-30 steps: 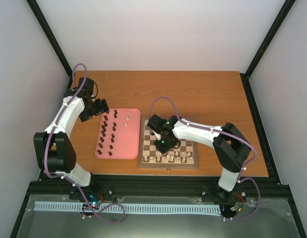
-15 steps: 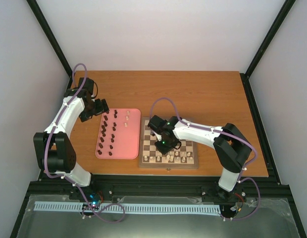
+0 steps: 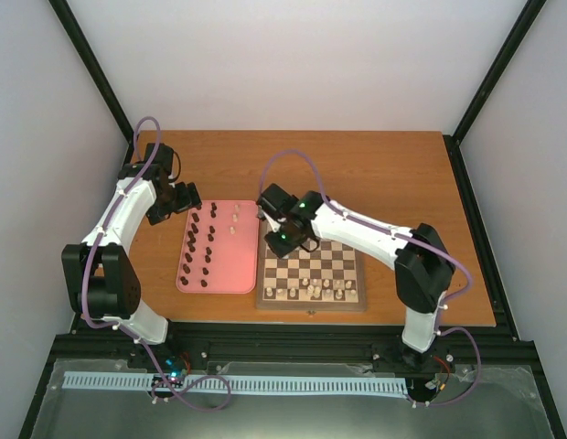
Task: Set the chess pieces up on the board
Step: Pick up the chess piece from the storage box.
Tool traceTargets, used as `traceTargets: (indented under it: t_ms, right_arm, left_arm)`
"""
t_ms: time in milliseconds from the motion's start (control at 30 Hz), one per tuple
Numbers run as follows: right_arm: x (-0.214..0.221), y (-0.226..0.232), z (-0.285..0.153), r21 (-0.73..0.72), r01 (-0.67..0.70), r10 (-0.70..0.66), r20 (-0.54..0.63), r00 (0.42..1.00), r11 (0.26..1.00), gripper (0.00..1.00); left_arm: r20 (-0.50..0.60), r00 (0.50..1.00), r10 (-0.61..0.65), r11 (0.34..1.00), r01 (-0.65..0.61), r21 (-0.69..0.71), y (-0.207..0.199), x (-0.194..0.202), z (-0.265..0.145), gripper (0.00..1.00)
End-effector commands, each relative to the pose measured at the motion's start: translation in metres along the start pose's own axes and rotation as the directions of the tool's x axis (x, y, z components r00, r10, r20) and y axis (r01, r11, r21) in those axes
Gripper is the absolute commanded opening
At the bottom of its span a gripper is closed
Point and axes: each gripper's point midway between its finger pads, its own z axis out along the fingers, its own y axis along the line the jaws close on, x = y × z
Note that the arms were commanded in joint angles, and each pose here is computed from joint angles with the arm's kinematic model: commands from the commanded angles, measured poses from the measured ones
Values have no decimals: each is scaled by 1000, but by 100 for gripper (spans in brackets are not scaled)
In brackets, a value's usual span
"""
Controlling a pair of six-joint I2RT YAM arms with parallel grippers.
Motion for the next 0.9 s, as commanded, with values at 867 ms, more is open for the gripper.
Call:
traceTargets:
  t_ms: [867]
  right_arm:
    - [-132, 61, 94, -133, 82, -74, 63, 995, 988, 41]
  left_arm:
    - [35, 999, 13, 999, -15, 34, -10, -12, -11, 100]
